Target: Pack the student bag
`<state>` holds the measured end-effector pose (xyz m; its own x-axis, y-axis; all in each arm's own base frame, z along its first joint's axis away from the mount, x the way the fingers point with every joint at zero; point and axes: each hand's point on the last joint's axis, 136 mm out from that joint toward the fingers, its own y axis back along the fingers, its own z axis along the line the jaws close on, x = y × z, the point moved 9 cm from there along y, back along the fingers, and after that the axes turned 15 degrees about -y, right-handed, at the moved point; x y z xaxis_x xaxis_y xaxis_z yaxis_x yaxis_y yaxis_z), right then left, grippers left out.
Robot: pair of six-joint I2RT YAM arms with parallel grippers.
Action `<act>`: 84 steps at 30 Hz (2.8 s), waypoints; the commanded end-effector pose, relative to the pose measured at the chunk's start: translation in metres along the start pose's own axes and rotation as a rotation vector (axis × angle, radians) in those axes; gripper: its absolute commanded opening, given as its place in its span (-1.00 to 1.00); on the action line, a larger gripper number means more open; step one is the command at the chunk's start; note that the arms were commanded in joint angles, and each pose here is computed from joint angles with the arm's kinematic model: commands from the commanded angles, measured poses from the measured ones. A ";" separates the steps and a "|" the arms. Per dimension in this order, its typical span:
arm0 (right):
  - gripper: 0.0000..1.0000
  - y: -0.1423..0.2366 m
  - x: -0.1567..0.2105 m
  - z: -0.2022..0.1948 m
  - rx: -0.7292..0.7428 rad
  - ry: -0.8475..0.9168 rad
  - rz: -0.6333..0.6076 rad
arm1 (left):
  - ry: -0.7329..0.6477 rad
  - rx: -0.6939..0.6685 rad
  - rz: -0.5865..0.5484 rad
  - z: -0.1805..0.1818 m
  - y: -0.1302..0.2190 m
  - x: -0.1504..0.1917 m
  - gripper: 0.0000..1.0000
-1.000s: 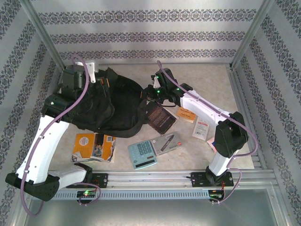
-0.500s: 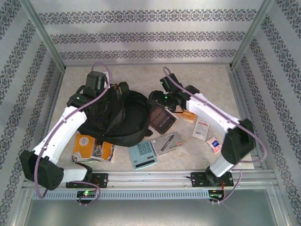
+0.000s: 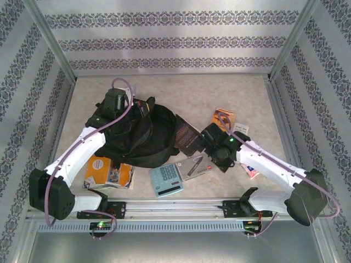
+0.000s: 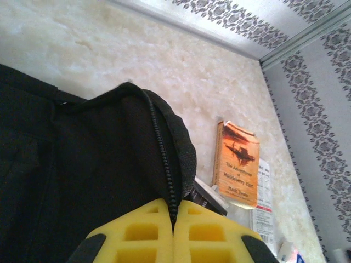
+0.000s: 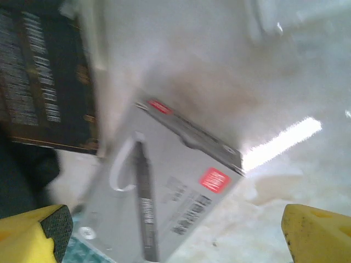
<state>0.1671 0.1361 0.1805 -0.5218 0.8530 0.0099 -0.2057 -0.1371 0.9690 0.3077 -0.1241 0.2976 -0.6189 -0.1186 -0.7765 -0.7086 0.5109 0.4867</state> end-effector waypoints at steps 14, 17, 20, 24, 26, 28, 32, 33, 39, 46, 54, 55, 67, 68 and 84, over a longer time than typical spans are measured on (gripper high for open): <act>0.95 -0.050 0.010 -0.002 -0.030 -0.380 0.005 | -0.043 0.027 -0.122 -0.007 0.019 -0.017 -1.00; 0.95 -0.059 0.014 0.006 -0.014 -0.362 0.021 | -0.047 0.027 -0.120 -0.007 0.018 -0.017 -1.00; 0.96 -0.068 0.016 0.013 -0.009 -0.370 0.029 | -0.048 0.022 -0.115 -0.006 0.017 -0.016 -1.00; 0.96 -0.078 0.017 0.028 0.010 -0.359 0.040 | -0.053 0.022 -0.111 -0.006 0.016 -0.016 -1.00; 0.96 -0.081 0.018 0.034 0.019 -0.339 0.041 | -0.056 0.023 -0.111 -0.006 0.015 -0.015 -1.00; 0.95 -0.086 0.019 0.040 0.024 -0.319 0.050 | -0.056 0.021 -0.111 -0.006 0.016 -0.016 -1.00; 0.94 -0.092 0.019 0.044 0.031 -0.288 0.055 | -0.063 0.023 -0.111 -0.006 0.015 -0.016 -1.00; 0.89 -0.094 0.019 0.043 0.028 -0.281 0.057 | -0.066 0.024 -0.112 -0.006 0.016 -0.017 -1.00; 0.60 -0.092 0.015 0.042 0.020 -0.254 0.048 | -0.067 0.024 -0.105 -0.005 0.014 -0.016 -1.00; 0.51 -0.067 0.005 0.047 -0.049 -0.191 0.038 | -0.080 0.039 -0.109 -0.008 0.016 -0.019 -1.00; 0.56 0.004 -0.014 0.054 -0.265 -0.049 -0.031 | -0.122 0.107 -0.120 -0.029 0.042 -0.043 -1.00; 0.56 0.013 -0.016 0.055 -0.310 -0.041 -0.032 | -0.126 0.099 -0.124 -0.031 0.046 -0.046 -1.00; 0.49 0.098 -0.003 0.141 -0.573 0.220 -0.079 | -0.162 0.140 -0.134 -0.048 0.074 -0.063 -1.00; 0.49 0.099 0.000 0.149 -0.575 0.245 -0.098 | -0.160 0.144 -0.135 -0.049 0.074 -0.064 -1.00; 0.45 0.052 0.075 0.225 -0.424 0.228 0.017 | 0.181 0.245 -0.259 -0.053 0.060 -0.089 -1.00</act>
<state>0.3058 0.3006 0.2694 -0.7249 0.6776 -0.1245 -0.4777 -0.3641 0.7995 0.2944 -0.1279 0.3870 -0.5967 -0.2339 -0.7676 -0.7025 0.6147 0.3588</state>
